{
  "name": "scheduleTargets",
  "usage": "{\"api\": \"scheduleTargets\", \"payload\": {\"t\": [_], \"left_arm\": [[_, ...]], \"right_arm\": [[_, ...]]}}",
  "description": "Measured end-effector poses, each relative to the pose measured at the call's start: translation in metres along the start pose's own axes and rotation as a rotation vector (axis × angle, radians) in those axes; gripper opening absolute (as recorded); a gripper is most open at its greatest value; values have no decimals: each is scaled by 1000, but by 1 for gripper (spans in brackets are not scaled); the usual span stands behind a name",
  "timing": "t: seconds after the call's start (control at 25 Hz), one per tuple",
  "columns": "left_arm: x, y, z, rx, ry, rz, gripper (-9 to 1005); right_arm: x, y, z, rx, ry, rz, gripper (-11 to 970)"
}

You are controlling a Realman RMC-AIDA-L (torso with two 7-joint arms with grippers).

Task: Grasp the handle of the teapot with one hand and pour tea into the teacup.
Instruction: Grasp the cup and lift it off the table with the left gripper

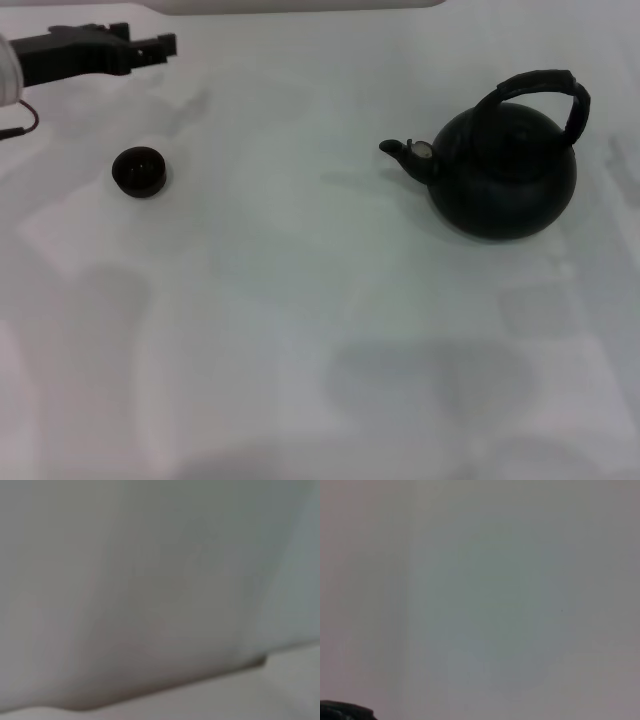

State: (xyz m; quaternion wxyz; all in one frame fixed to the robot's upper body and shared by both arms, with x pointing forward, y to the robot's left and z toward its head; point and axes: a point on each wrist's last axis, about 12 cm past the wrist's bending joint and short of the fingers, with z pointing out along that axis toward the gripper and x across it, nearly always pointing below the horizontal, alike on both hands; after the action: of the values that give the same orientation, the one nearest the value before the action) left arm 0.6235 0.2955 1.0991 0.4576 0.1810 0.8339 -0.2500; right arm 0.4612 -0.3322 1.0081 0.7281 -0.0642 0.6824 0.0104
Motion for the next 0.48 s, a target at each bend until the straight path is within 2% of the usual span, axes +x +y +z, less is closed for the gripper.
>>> {"api": "scheduleTargets", "payload": {"t": [0.12,0.48], "left_arm": [[-15,-7,6,38,110,65,776],[-27,-9,8,18,290,82,777]], "right_arm": [[0,-1,1,-2,2,-7,874],[0,-2,3,-3,10,-12,872]]}}
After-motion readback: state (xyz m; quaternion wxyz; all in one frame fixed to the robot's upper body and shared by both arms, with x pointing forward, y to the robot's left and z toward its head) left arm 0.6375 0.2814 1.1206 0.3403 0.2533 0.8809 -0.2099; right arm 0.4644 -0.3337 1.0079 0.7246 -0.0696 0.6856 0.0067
